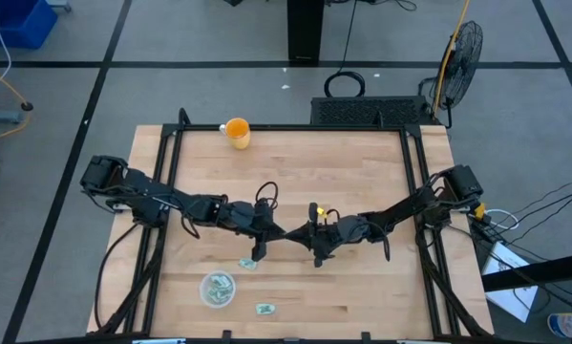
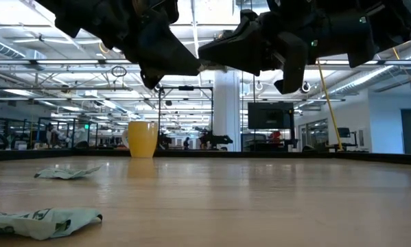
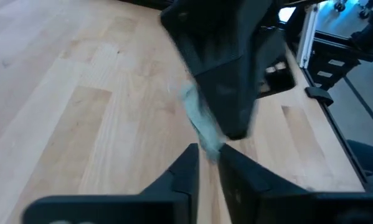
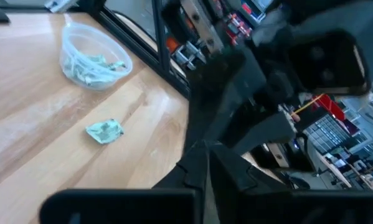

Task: Pick and place Stevia / Truvia into bins
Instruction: Put the stevia packet into the transparent container

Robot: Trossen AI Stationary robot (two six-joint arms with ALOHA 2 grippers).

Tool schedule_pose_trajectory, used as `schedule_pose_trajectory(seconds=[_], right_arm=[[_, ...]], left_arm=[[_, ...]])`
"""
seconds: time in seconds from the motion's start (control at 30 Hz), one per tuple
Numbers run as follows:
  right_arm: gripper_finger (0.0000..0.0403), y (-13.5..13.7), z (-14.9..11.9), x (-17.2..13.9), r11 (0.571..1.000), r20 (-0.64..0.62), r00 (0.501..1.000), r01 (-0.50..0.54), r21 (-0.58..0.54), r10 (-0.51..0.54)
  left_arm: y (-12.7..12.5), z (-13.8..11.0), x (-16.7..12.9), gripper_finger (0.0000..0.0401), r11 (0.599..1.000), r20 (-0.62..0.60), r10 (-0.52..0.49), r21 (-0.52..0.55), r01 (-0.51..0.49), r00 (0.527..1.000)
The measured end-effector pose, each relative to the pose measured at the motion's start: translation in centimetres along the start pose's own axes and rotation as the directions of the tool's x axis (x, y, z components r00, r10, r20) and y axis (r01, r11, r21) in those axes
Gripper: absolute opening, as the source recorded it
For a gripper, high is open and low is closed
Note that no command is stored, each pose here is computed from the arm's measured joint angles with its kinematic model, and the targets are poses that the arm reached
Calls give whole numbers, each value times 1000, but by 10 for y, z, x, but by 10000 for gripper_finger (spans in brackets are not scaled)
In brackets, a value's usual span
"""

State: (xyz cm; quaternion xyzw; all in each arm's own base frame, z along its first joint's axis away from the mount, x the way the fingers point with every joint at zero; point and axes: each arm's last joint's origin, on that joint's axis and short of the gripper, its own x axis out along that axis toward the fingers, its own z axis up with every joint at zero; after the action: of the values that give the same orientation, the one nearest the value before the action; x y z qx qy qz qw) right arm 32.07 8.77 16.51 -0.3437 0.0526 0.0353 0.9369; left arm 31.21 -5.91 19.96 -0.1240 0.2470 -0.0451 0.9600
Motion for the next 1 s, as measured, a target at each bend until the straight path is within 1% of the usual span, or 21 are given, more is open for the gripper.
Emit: schedule_pose_trajectory(seconds=[0.13, 0.17, 0.23, 0.33, 0.47, 0.53, 0.6, 0.7, 0.77, 0.87, 0.93, 1.0], right_arm=[[36, 1, 0, 0, 1000, 4, 1000, -8, 8, 8], [45, 1, 0, 0, 1000, 1, 1000, -10, 17, 10], [62, 1, 0, 0, 999, -2, 1000, -11, 36, 11], [92, 1, 0, 0, 998, -5, 1000, -8, 59, 8], [131, 0, 1, -1, 999, -6, 1000, 7, 46, -7], [147, -1, 5, -3, 999, -29, 999, 39, 24, -39], [161, -2, 10, -7, 997, -55, 996, 74, 17, -73], [177, -1, 17, -13, 995, -100, 991, 97, 31, -93], [184, -1, 21, -18, 995, -119, 990, 83, 45, -78], [187, 0, 26, -26, 995, -152, 987, 58, 83, -45], [187, 0, 30, -31, 993, -167, 986, 40, 110, -21], [186, -1, 33, -35, 989, -170, 985, 36, 142, -12]], left_arm=[[1, 0, 0, 16, 1000, 1, 6, -1, -6, 1000], [1, 0, 0, 10, 1000, 1, 5, -1, -5, 1000], [1, 0, 0, 9, 1000, 0, 5, -1, -5, 1000], [0, 0, 0, 21, 1000, 3, -1, -1, 1, 1000], [1, -1, 0, 17, 1000, -7, 3, -1, -3, 1000], [1, -2, 0, 8, 1000, -19, 6, -1, -6, 1000], [1, -3, 0, 7, 1000, -34, 9, 1, -9, 999], [1, -5, 0, 17, 1000, -53, 14, 12, -13, 998], [1, -6, 0, 17, 1000, -63, 17, 22, -16, 998], [1, -7, 0, 6, 999, -68, 15, 42, -12, 998], [-1, -7, 0, 7, 997, -75, -6, 79, 12, 997], [-6, -9, -1, 15, 984, -87, -42, 171, 56, 995]])
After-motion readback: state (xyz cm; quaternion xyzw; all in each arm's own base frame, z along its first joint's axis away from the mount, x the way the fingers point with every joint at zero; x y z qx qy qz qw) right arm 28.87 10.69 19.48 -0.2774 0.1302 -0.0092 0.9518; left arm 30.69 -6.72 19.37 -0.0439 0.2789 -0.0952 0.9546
